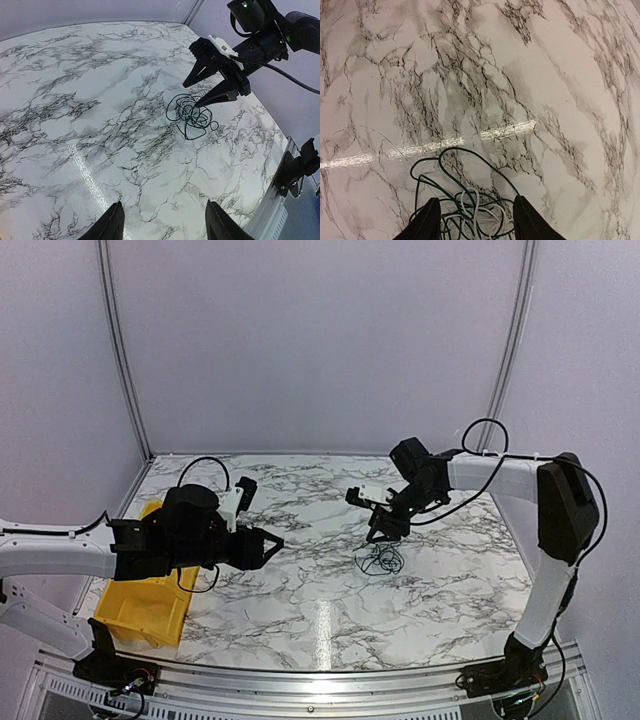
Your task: Untangle the cables
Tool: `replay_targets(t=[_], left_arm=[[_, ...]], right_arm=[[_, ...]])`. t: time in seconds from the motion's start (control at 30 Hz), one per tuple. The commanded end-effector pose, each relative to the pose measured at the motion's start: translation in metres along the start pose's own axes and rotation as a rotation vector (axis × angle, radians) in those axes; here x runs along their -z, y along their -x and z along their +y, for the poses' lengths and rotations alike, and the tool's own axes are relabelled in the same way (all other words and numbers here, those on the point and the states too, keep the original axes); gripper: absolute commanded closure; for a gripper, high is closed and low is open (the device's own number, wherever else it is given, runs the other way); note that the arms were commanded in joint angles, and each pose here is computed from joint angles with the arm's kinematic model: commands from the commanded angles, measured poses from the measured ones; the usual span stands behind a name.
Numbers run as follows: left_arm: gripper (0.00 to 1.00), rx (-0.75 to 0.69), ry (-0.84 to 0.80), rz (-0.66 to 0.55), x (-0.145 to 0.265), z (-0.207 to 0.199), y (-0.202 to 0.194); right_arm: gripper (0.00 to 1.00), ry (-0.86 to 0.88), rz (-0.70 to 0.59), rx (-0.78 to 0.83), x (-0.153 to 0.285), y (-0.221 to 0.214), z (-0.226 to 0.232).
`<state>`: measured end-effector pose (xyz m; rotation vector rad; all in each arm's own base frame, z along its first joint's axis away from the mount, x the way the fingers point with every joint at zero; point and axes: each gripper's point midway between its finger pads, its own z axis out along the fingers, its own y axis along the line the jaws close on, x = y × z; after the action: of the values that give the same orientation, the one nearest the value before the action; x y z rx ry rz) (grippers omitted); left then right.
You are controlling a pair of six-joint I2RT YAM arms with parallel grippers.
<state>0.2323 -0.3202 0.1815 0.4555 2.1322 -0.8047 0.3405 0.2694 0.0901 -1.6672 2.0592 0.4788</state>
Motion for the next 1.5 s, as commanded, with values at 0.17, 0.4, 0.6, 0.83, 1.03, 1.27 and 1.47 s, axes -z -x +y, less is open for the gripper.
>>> replay_targets(t=[0.17,0.4,0.6,0.83,1.03,1.27,1.47], left_arm=[[0.43,-0.065,-0.041,-0.033,-0.006,-0.01,-0.003],[0.43,-0.085,-0.041,-0.032,-0.005,-0.013,-0.006],[0.46,-0.199,0.022,-0.068,-0.004,-0.007,-0.01],[0.45,-0.368,-0.113,-0.131,-0.005,-0.037,-0.031],[0.44,-0.375,-0.18,-0.191,-0.026,-0.057,-0.04],[0.43,-0.39,-0.183,-0.251,-0.057,-0.076,-0.035],[0.46,-0.407,-0.159,-0.333,-0.071,-0.077,-0.027]], right_arm=[[0.5,0.02,0.031,0.078,-0.017,0.007,0.005],[0.65,0.004,0.044,0.07,-0.028,0.006,-0.001],[1.0,0.085,-0.042,0.09,-0.011,0.029,0.024],[1.0,0.234,-0.125,0.115,0.012,0.047,0.076],[1.0,0.354,-0.172,0.113,0.028,0.054,0.111],[1.0,0.396,-0.178,0.154,0.035,0.062,0.136],[1.0,0.419,-0.2,0.15,0.041,0.066,0.142]])
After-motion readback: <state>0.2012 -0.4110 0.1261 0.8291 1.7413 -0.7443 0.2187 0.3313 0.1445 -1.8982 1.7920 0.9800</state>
